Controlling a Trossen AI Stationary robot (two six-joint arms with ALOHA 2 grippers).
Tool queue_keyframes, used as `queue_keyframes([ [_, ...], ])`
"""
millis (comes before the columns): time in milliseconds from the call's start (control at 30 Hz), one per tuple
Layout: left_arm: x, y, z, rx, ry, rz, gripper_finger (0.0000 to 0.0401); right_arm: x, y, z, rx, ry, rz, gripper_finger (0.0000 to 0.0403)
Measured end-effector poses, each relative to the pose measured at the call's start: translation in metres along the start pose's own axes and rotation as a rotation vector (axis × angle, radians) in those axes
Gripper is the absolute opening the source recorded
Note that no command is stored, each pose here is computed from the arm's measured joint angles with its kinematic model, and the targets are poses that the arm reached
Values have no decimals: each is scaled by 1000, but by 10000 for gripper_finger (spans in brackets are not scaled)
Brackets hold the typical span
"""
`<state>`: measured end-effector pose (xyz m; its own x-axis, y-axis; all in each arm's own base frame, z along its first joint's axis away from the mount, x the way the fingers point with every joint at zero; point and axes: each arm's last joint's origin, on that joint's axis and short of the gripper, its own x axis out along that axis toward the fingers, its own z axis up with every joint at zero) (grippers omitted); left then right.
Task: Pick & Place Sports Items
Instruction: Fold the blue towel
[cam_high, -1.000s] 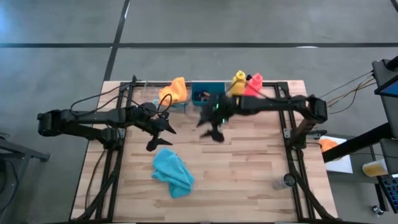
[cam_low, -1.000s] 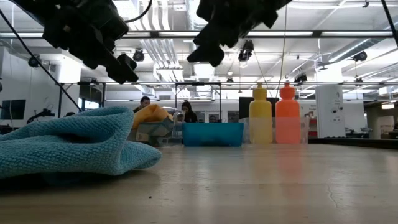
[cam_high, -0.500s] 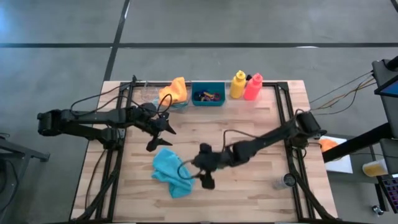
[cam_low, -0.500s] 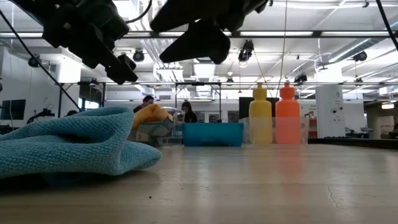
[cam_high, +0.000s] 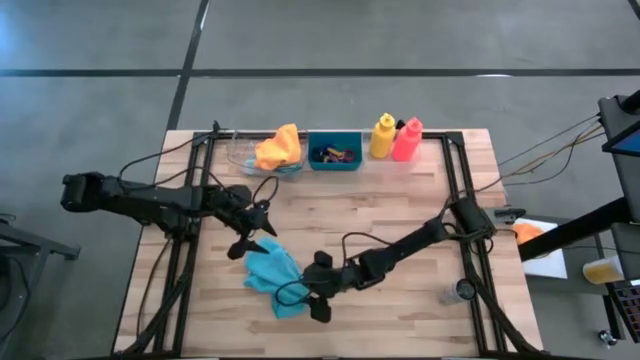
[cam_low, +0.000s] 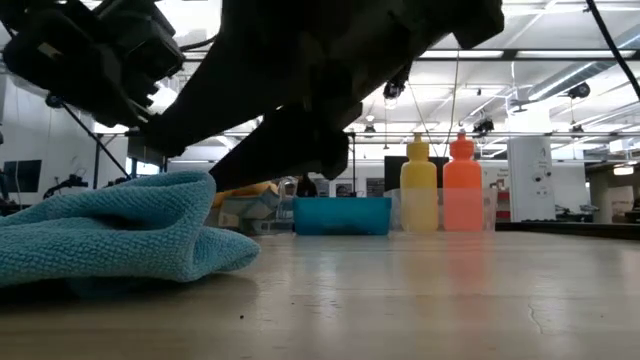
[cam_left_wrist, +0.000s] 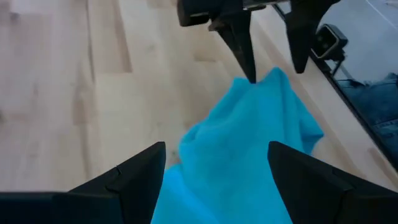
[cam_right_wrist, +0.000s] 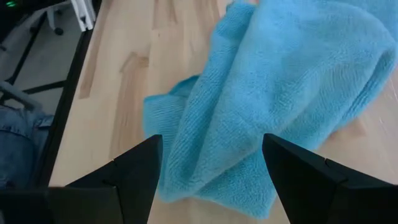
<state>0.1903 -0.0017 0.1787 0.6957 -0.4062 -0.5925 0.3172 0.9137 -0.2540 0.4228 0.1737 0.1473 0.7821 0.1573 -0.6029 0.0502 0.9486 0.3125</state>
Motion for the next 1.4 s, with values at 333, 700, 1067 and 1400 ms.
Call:
queue_keyframes([
  [333, 6, -9, -7, -3, 24, -43, 285, 3, 4, 4, 1, -8, 6, 199],
  [700, 6, -10, -6, 0, 22, -47, 285, 2, 3, 4, 22, 4, 0, 119],
  [1067, 6, -10, -6, 5, 20, -47, 286, 5, 0, -3, 46, 44, -25, 119],
  [1400, 6, -10, -6, 9, 19, -47, 286, 9, -3, -8, 34, 74, -42, 118],
])
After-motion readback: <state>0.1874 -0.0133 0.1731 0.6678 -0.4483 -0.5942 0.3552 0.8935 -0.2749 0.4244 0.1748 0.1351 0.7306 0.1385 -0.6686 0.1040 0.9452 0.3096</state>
